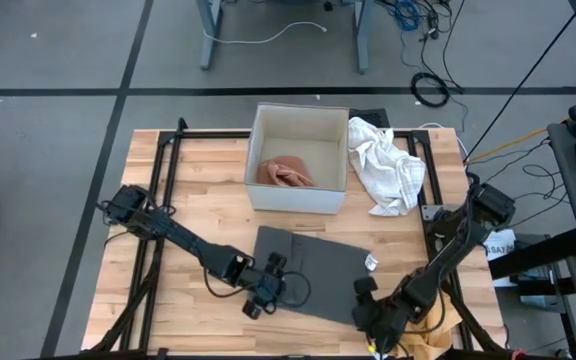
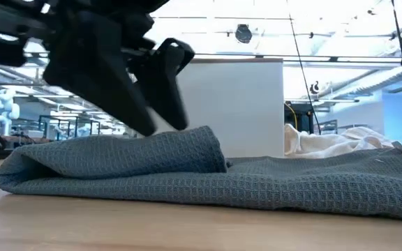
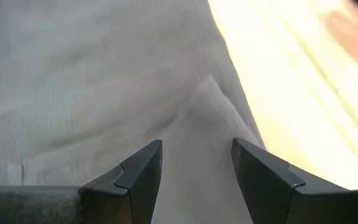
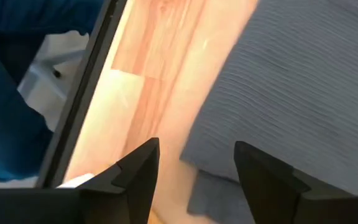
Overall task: Fold towel
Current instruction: Fold the gray towel
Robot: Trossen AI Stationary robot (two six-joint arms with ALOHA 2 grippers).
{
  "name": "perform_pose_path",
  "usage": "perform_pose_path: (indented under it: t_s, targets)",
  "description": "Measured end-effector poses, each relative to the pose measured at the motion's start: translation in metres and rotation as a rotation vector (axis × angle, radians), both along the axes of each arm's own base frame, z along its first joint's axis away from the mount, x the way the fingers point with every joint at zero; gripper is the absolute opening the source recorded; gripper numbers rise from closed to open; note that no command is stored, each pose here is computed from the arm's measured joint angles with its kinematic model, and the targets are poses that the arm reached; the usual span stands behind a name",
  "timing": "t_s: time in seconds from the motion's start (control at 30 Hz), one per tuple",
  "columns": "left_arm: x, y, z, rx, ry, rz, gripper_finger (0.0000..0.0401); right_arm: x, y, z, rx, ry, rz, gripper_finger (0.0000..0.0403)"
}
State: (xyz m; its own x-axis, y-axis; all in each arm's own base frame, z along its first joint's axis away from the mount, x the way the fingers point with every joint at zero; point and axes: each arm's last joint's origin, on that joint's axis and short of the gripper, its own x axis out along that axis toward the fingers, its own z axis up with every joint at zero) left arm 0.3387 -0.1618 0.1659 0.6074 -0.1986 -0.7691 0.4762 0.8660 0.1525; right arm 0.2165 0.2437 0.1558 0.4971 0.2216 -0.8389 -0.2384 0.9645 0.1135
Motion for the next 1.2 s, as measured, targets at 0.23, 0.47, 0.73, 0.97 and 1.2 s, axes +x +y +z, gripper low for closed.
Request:
perform_pose_path:
  t_s: [0.23,0.47,0.73,0.97,1.2]
  targets:
    - [0.003,-0.003,-0.014,-0.013,0.032,-0.026,0.0202,-0.001,0.003,-0.026,-0.086,0.060,0.001,0.0186]
    - [0.005,-0.006,-0.029,-0.022,0.074,-0.036,0.0202,-0.002,0.000,-0.031,-0.106,0.093,-0.037,0.0137]
    - [0.004,-0.009,-0.029,-0.025,0.062,-0.052,0.0202,-0.002,-0.001,-0.027,-0.113,0.119,-0.054,0.0010]
    - [0.003,-0.011,-0.030,-0.050,0.074,-0.083,0.0202,0.012,0.004,0.016,-0.274,0.094,0.006,0.0003]
    - [0.004,-0.012,-0.029,-0.052,0.063,-0.092,0.0202,0.049,-0.001,0.060,-0.403,-0.051,0.130,0.0001]
